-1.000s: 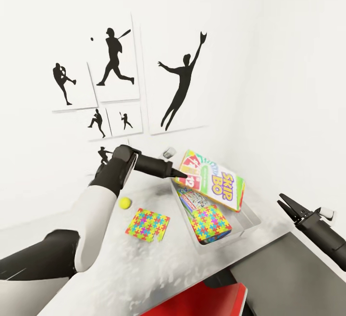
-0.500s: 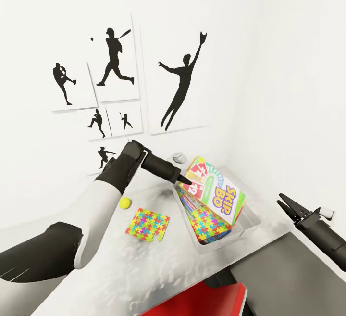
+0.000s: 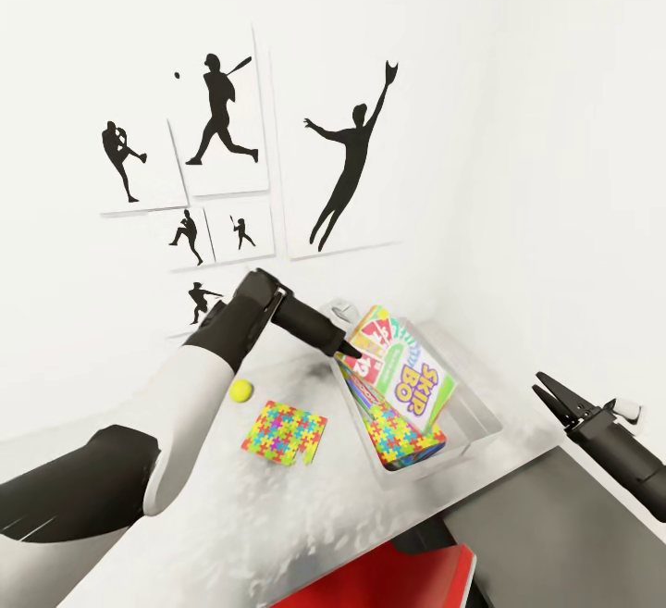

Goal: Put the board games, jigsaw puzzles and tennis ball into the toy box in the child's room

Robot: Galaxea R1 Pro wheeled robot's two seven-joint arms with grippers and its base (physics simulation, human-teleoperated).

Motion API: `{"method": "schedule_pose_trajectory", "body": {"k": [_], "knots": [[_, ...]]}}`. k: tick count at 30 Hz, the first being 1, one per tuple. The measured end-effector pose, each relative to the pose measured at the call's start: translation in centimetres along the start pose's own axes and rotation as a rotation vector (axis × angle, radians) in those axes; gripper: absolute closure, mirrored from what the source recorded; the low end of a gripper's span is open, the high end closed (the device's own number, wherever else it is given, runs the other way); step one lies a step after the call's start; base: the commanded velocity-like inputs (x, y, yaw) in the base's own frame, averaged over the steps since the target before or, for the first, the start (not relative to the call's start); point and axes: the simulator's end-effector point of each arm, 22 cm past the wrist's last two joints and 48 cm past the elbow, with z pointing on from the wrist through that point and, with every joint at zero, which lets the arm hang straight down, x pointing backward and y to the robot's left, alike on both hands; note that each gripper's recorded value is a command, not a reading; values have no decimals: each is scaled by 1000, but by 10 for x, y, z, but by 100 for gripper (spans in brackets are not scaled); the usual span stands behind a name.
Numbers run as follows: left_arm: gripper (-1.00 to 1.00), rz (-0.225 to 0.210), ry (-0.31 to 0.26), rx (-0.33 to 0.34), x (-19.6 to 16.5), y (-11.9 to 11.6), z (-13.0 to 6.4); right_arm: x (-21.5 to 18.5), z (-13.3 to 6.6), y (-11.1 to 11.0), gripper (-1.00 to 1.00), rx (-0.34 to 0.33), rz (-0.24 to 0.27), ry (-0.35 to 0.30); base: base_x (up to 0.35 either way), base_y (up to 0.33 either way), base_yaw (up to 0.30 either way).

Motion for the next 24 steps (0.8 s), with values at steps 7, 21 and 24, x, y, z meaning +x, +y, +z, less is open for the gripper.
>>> {"method": "schedule_pose_trajectory", "body": {"k": [7, 21, 24], "knots": [[100, 29, 41, -18, 5, -1, 5, 1, 0, 0, -100, 0, 1, 0, 0, 0, 0], [100, 89, 36, -58, 0, 6, 3, 1, 1, 1, -100, -2, 3, -1, 0, 0, 0], [100, 115, 25, -80, -14, 7, -6, 1, 1, 2, -100, -4, 3, -2, 0, 0, 0]]}}
